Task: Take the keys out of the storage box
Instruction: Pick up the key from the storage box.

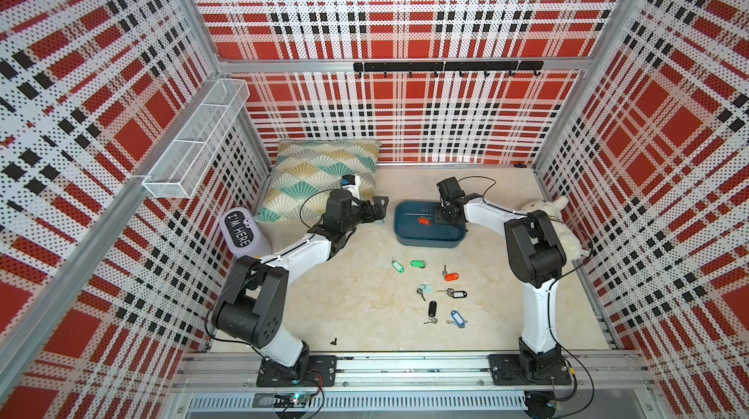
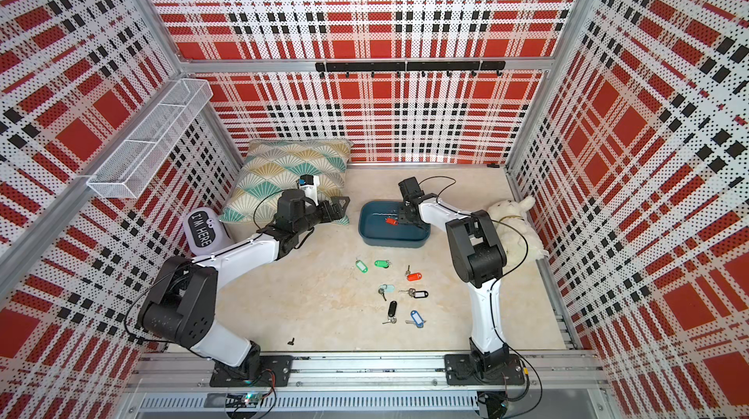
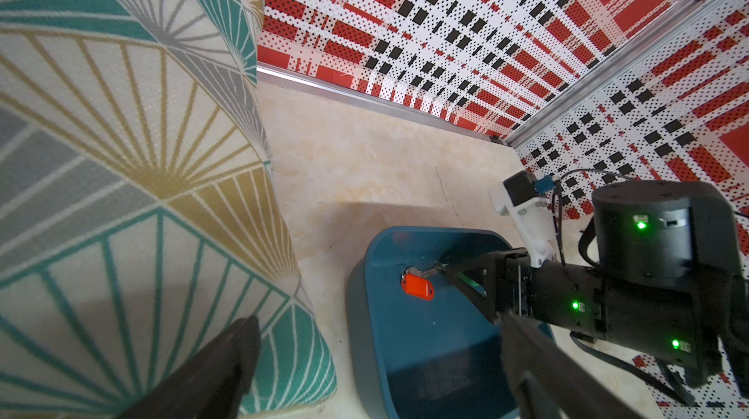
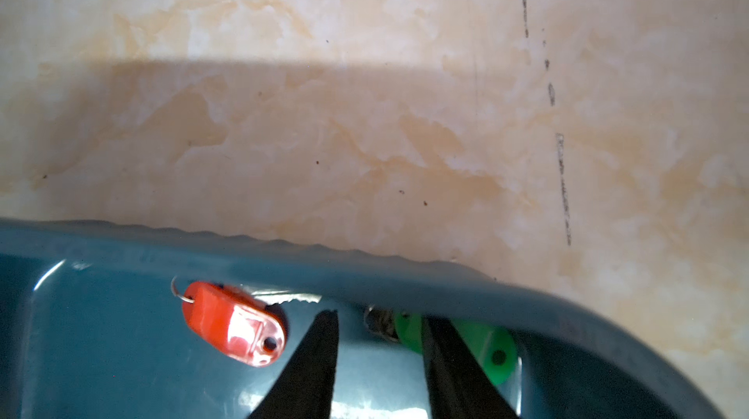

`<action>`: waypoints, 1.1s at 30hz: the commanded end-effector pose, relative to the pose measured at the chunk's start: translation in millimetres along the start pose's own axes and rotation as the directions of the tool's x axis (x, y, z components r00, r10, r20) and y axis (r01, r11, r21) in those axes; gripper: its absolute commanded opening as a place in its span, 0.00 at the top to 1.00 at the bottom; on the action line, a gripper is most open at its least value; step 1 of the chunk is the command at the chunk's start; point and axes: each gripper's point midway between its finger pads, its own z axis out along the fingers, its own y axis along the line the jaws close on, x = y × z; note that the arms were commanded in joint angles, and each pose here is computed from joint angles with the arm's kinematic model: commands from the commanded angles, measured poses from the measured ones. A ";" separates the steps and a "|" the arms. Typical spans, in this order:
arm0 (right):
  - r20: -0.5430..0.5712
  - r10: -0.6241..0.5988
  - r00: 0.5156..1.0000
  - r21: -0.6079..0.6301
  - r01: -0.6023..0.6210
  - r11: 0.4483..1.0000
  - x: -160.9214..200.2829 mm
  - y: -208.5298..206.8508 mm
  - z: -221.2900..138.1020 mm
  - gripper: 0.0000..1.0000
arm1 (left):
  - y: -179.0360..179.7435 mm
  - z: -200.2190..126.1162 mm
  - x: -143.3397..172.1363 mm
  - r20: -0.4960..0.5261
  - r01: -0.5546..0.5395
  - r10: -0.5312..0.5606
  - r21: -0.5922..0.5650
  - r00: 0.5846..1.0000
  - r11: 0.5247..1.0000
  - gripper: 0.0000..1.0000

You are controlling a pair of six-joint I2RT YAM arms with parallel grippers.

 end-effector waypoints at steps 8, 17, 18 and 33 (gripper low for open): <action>-0.048 -0.008 0.999 0.022 0.009 1.000 12.3 -3.1 18.9 0.63 | 3.2 -1.4 -5.1 0.019 -0.015 0.015 0.005 1.000 1.000 0.01; -0.047 -0.020 0.999 0.029 0.021 0.999 8.9 -2.8 19.3 0.89 | 4.3 -1.3 -5.5 0.018 -0.014 0.014 0.005 1.000 1.000 0.01; -0.047 -0.021 0.999 0.027 0.022 0.999 8.1 -2.6 18.6 0.91 | 4.9 -1.4 -5.9 0.019 -0.014 0.014 0.004 1.000 1.000 0.01; 0.035 -0.037 0.999 -0.029 0.038 0.999 -20.6 8.9 -18.5 1.00 | 6.3 -1.0 -7.1 0.020 -0.011 0.011 0.003 1.000 1.000 0.01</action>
